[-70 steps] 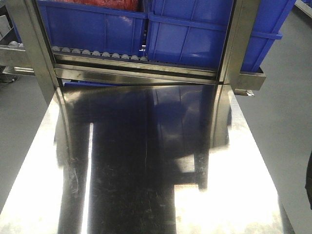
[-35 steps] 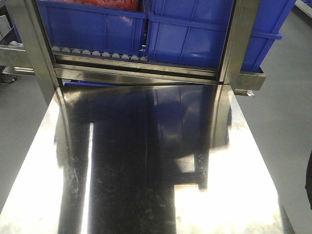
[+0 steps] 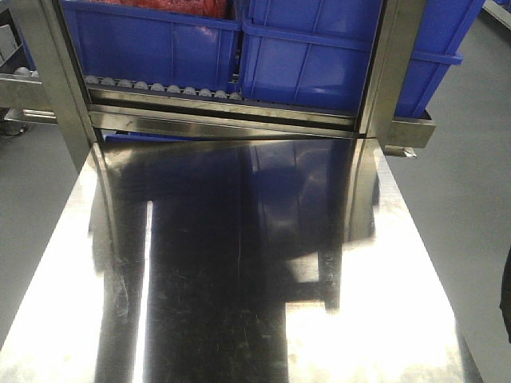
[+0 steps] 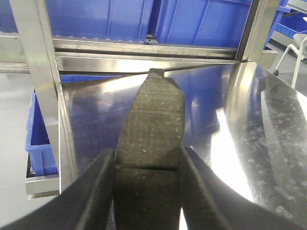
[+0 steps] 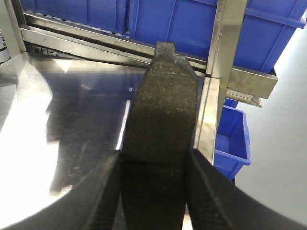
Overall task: Move and align brake pads A on conveyor
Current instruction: 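Lift the brake pad upward with the right gripper, then back the base away from the steel table and turn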
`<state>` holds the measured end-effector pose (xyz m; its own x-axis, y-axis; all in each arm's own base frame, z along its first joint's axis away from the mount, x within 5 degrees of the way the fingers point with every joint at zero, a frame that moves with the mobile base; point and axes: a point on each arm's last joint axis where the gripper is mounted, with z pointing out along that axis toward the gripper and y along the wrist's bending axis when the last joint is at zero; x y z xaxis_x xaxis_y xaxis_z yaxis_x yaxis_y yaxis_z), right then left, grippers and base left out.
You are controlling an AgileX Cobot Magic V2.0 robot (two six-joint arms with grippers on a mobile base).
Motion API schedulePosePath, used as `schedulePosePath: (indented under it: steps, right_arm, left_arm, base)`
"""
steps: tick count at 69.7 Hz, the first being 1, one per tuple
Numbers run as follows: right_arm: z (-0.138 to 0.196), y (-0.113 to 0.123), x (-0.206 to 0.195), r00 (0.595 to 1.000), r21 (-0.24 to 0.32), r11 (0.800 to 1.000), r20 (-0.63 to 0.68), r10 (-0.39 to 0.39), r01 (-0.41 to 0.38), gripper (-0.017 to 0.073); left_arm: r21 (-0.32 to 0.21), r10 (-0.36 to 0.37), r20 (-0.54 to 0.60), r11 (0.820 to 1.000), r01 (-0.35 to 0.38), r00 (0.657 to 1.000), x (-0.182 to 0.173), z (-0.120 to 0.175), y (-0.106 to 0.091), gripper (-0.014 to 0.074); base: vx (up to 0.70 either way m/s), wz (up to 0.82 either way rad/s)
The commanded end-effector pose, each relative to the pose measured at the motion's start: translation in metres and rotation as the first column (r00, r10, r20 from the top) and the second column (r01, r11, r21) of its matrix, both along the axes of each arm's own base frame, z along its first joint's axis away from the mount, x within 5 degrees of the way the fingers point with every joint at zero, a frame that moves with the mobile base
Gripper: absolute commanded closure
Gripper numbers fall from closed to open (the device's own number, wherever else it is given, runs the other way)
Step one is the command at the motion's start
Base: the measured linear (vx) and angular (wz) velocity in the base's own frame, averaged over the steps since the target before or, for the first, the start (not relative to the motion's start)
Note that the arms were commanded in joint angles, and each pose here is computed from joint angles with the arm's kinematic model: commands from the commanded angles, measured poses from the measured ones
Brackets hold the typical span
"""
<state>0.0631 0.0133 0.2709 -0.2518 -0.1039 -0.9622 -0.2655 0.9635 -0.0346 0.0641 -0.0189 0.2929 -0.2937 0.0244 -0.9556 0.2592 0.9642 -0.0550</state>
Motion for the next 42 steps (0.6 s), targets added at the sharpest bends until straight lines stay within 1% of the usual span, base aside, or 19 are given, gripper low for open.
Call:
schedulePosePath:
  steps: [1, 29, 42]
  right_arm:
    - [0.0185, 0.0019, 0.0008, 0.992, 0.012, 1.0, 0.12, 0.022, -0.024, 0.0448]
    - [0.0186, 0.0019, 0.0008, 0.992, 0.014, 1.0, 0.121, 0.022, -0.024, 0.0448]
    - [0.0186, 0.0019, 0.0008, 0.992, 0.014, 1.0, 0.121, 0.022, -0.024, 0.0448]
  left_arm:
    - [-0.035, -0.002, 0.102, 0.999, 0.005, 0.995, 0.0021, 0.016, -0.0009, 0.0489]
    - [-0.035, -0.002, 0.102, 0.999, 0.005, 0.995, 0.0021, 0.016, -0.0009, 0.0489]
    - [-0.035, -0.002, 0.102, 0.999, 0.005, 0.995, 0.0021, 0.016, -0.0009, 0.0489]
  base:
    - [0.0, 0.0]
    - [-0.01, 0.02]
    - [-0.07, 0.24]
